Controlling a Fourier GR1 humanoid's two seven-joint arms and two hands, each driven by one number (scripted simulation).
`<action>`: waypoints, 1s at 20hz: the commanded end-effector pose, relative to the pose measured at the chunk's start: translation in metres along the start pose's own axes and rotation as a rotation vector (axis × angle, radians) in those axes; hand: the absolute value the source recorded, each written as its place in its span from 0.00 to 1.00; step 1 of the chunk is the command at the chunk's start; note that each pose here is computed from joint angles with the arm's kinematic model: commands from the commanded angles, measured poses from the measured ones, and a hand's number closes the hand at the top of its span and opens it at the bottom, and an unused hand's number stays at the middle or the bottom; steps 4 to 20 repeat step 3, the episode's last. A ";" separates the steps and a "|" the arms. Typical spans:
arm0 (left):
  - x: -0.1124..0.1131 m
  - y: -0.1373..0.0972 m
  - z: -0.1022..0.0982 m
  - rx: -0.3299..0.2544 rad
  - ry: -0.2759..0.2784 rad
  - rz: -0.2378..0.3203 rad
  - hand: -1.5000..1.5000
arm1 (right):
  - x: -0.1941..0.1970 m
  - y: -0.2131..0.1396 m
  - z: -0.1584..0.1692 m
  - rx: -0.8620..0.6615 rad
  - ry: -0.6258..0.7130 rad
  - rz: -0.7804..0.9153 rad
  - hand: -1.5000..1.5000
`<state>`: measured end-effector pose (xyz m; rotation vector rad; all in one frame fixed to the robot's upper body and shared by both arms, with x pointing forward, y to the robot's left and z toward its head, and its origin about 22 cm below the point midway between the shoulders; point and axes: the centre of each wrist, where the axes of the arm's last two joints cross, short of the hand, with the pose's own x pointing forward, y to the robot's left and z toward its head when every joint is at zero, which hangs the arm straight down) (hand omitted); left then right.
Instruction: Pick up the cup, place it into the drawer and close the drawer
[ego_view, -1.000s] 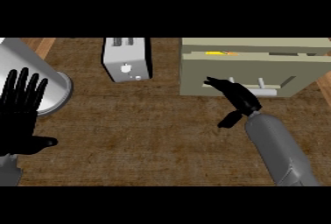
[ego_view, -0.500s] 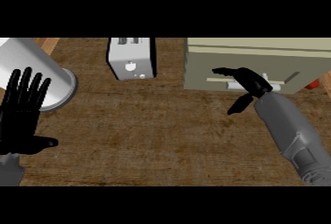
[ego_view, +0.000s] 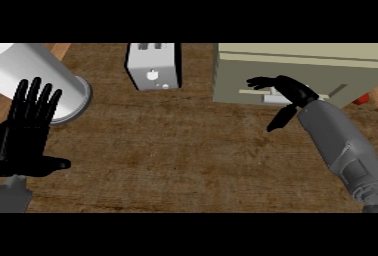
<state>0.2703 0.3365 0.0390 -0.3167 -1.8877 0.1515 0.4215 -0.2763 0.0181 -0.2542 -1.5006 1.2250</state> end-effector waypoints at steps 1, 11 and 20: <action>-0.001 -0.013 -0.010 -0.014 -0.006 0.003 0.00 | 0.009 -0.022 -0.007 -0.101 0.090 0.038 0.00; 0.002 0.000 -0.013 -0.004 -0.002 -0.018 0.00 | 0.000 -0.023 0.002 -0.106 0.094 0.046 0.00; 0.002 0.000 -0.013 -0.004 -0.002 -0.018 0.00 | 0.000 -0.023 0.002 -0.106 0.094 0.046 0.00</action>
